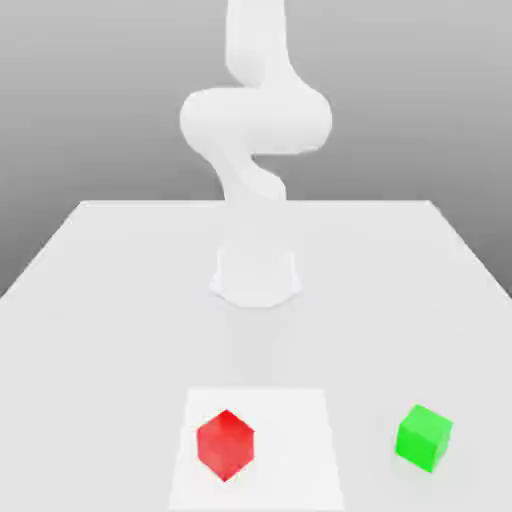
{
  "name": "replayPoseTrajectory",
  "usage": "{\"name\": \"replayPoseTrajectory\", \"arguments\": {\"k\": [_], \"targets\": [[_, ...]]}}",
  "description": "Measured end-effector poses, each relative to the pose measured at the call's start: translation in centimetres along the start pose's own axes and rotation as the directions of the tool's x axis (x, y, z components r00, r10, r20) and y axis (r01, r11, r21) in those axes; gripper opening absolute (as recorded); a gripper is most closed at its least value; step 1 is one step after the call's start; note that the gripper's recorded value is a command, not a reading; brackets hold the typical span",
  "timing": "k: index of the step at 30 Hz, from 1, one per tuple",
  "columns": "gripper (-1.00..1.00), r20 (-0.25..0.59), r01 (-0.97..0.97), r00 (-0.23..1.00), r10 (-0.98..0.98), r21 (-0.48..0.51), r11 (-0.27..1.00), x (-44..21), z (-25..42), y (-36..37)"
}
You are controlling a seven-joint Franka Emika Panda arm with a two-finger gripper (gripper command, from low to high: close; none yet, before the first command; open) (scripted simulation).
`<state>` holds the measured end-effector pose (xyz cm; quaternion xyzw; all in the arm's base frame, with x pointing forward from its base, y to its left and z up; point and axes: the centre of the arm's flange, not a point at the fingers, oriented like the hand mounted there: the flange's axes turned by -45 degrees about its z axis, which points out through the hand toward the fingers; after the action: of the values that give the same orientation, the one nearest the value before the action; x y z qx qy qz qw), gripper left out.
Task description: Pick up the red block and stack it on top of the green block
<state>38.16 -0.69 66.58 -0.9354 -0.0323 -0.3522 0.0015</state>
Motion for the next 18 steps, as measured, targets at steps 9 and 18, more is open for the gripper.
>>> {"name": "replayPoseTrajectory", "arguments": {"k": [9, 18], "targets": [[0.0, 0.258, 0.247, 0.926, -0.277, 0.141, 0.959, -6.3, 19.2, 1.3], [0.0, 0.434, 0.427, 0.722, -0.539, 0.333, 0.841, -18.9, 33.0, 1.8]]}}
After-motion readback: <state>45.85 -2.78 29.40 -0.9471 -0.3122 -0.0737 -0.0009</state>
